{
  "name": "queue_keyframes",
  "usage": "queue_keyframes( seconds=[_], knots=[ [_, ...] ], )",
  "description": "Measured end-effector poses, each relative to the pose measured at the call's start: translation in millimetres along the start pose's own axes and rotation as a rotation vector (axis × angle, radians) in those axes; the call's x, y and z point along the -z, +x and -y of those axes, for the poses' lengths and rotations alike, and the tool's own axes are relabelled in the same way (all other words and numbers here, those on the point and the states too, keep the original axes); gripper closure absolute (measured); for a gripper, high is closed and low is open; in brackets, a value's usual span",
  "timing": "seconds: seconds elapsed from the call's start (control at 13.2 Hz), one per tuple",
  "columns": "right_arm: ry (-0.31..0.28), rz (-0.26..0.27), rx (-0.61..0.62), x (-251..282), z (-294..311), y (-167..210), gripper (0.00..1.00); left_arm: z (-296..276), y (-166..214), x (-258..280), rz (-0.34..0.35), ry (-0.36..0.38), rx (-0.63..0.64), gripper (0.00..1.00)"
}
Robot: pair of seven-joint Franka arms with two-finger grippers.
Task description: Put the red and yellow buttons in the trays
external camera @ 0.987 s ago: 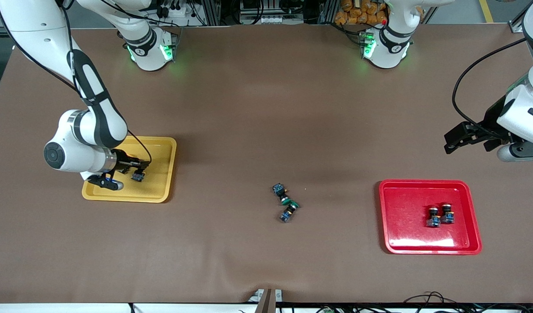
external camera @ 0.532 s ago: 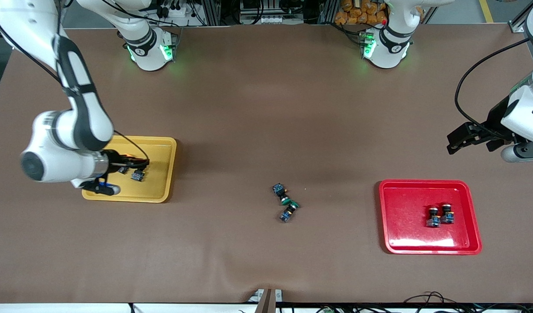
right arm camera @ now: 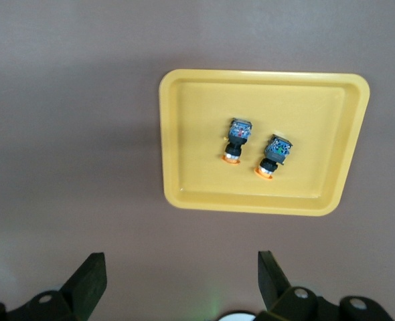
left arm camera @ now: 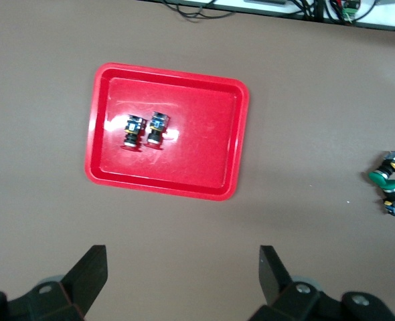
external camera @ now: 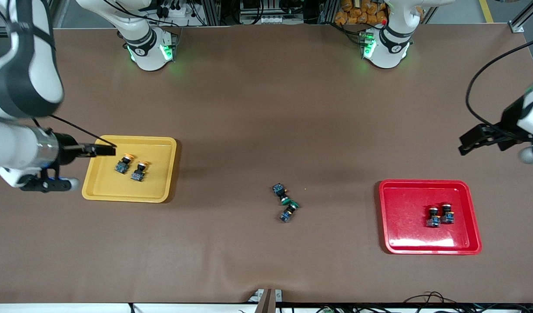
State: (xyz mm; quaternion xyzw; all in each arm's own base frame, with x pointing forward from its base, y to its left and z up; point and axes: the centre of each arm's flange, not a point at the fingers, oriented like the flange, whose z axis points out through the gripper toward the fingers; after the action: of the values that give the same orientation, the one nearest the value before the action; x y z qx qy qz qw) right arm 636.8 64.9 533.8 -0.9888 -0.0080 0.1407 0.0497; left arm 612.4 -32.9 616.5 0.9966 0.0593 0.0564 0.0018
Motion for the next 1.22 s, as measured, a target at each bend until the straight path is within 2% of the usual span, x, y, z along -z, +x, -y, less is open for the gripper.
queue_keyframes(
  seconds=[0.15,0.38,0.68,0.91,1.22],
  knots=[
    [0.009,-0.040,0.051,36.4,20.7,-16.4,0.00,0.5,-0.3,1.1,-0.002,0.000,0.001,0.00],
    [0.020,-0.053,0.049,72.0,6.4,-41.9,0.00,-8.0,-1.9,1.1,-0.001,-0.003,-0.014,0.00],
    [-0.010,-0.130,0.022,121.7,10.9,-106.1,0.00,-16.7,-3.6,1.0,0.000,-0.007,-0.027,0.00],
    [-0.021,-0.190,-0.028,111.2,3.9,-124.9,0.00,-11.3,-2.6,1.1,0.000,-0.006,-0.018,0.00],
    [-0.024,-0.177,-0.088,85.0,-25.1,-133.8,0.00,-15.2,-13.6,15.9,0.011,-0.004,-0.023,0.00]
  ],
)
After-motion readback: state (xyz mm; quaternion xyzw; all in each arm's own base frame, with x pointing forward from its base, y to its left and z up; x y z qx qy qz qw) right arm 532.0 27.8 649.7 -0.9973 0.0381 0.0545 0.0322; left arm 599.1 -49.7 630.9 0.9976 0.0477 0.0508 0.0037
